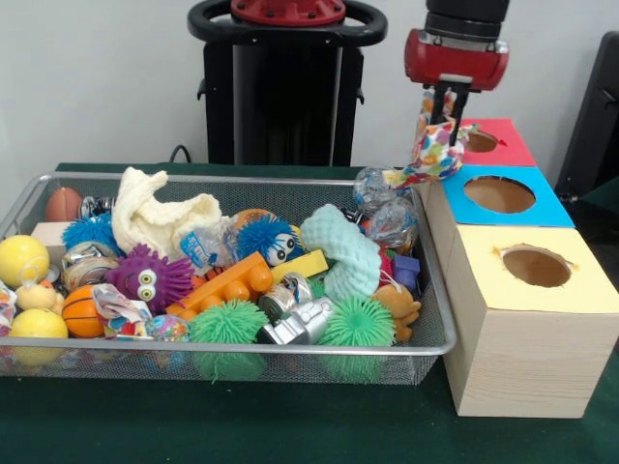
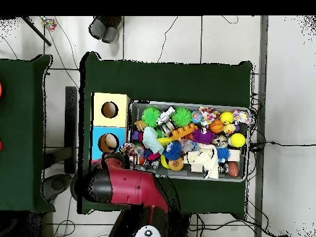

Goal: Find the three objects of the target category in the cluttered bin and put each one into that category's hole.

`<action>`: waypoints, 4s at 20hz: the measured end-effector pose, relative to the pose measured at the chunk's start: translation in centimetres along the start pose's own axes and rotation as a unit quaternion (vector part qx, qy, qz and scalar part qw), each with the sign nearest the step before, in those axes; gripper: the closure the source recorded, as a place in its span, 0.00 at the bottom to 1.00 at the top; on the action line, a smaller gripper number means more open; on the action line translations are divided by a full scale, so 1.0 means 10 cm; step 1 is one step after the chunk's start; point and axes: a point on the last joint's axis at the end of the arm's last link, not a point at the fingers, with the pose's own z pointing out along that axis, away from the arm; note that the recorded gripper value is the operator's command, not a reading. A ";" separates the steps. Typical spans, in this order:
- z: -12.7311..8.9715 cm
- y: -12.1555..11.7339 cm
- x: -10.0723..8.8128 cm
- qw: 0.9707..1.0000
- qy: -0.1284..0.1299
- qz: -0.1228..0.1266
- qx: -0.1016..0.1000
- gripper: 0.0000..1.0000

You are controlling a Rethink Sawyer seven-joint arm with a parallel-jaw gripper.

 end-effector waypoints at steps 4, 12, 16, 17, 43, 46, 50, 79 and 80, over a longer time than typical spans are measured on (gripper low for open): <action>0.01 0.14 -0.09 1.000 0.009 0.007 0.008 1.00; 0.00 0.23 -0.32 1.000 0.013 0.016 0.022 1.00; -0.09 0.27 -0.51 0.999 0.008 0.019 0.029 1.00; -0.11 0.27 -0.54 0.999 0.007 0.020 0.029 1.00; -0.04 -0.53 -2.13 0.996 -0.040 0.072 0.047 1.00; 0.12 -0.69 -2.33 0.995 -0.046 0.073 0.056 1.00; 0.26 -0.72 -2.45 0.994 -0.052 0.065 0.068 1.00; -0.39 -0.09 -2.28 0.994 -0.080 0.026 0.066 1.00; -0.39 -0.11 -2.28 0.994 -0.079 0.026 0.067 1.00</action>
